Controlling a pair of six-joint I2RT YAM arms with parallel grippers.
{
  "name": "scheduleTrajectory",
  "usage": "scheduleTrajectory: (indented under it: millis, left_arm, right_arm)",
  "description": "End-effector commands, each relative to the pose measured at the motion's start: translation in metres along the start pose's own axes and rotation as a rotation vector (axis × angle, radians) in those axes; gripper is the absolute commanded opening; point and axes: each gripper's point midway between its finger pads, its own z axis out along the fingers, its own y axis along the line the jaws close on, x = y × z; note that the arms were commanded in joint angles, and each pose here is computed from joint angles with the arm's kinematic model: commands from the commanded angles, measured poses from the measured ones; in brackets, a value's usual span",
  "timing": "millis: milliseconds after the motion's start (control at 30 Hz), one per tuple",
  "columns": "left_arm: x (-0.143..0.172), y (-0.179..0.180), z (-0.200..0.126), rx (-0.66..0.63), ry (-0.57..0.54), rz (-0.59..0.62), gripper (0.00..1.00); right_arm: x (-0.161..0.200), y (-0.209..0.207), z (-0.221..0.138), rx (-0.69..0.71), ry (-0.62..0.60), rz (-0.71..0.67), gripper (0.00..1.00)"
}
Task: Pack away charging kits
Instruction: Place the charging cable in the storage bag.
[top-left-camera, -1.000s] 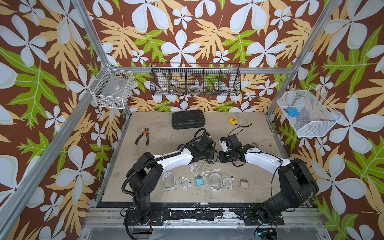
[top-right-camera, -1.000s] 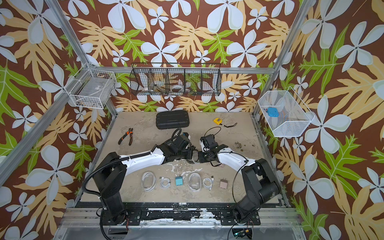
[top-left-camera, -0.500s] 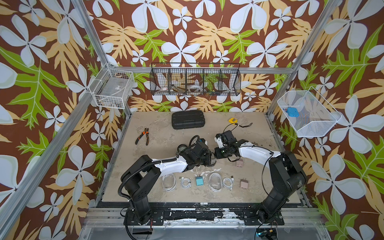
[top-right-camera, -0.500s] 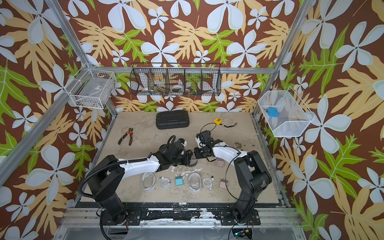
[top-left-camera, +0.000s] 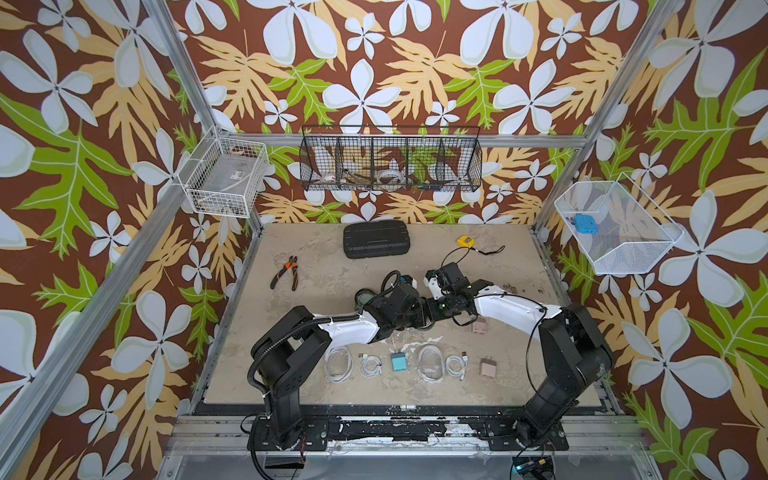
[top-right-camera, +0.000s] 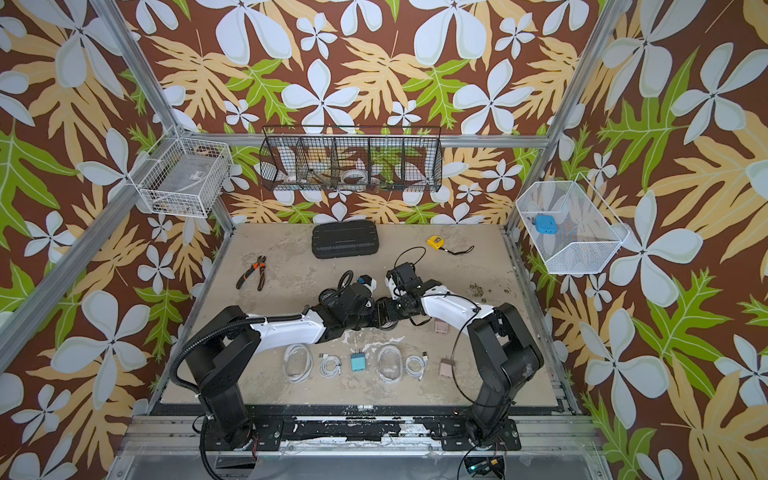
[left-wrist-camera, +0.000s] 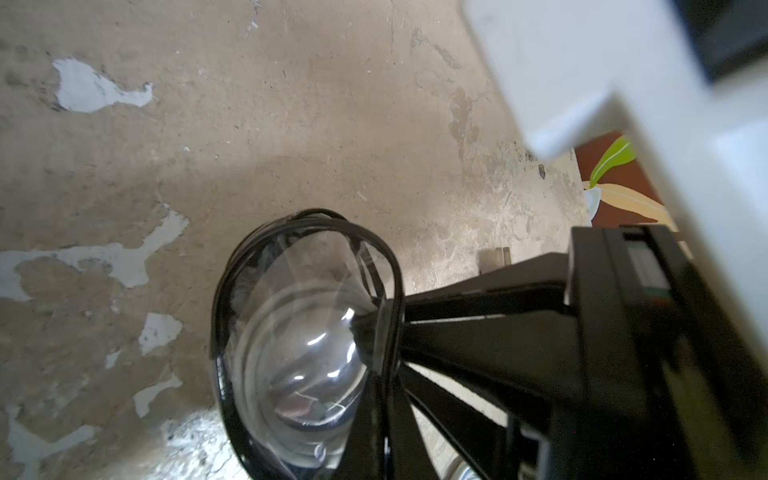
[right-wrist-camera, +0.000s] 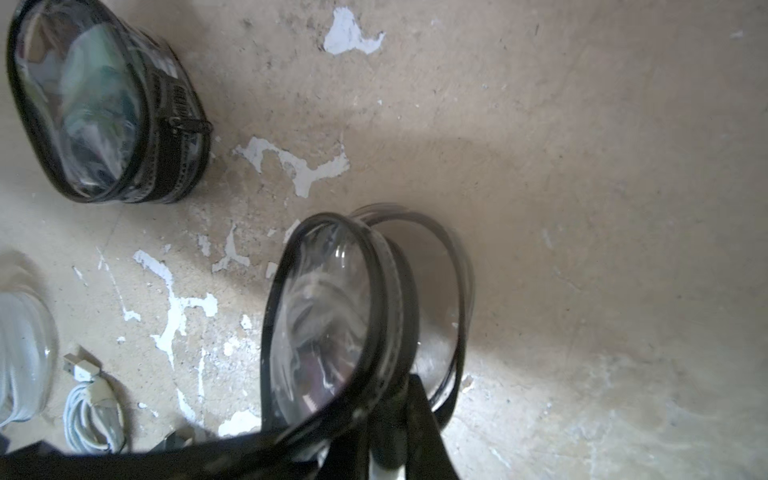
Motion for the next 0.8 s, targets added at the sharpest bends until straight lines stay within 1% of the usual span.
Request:
scheduleTrajectory:
  millis: [0, 133, 433, 467, 500, 567, 633, 767]
  left_arm:
    - [-0.009, -0.011, -0.003, 0.042, -0.033, -0.012, 0.0]
    - [-0.008, -0.008, -0.003, 0.027, -0.03, -0.006, 0.0]
    - [-0.005, -0.006, -0.002, 0.024, -0.022, -0.005, 0.0]
    - [-0.005, -0.006, -0.001, 0.024, -0.02, -0.004, 0.0]
    - [-0.006, -0.007, -0.001, 0.025, -0.019, -0.003, 0.0]
    - [-0.007, -0.01, 0.0, 0.031, -0.018, 0.003, 0.0]
    - [-0.008, -0.007, 0.003, 0.003, -0.007, 0.009, 0.0]
    - [-0.013, 0.0, 0.006, -0.062, -0.012, 0.021, 0.0]
  right_arm:
    - [-0.002, -0.004, 0.009, 0.021, -0.007, 0.008, 0.08]
    - [-0.003, -0.011, 0.018, 0.029, -0.012, 0.034, 0.07]
    - [-0.01, -0.031, 0.019, 0.09, -0.046, 0.065, 0.09]
    - [-0.011, -0.031, 0.018, 0.092, -0.048, 0.064, 0.1]
    - [-0.012, -0.029, 0.018, 0.085, -0.05, 0.062, 0.15]
    - [-0.013, -0.024, 0.017, 0.056, -0.048, 0.059, 0.28]
    - [-0.015, -0.02, 0.013, 0.035, -0.058, 0.06, 0.32]
    - [-0.017, -0.02, -0.007, 0.039, -0.094, 0.061, 0.44]
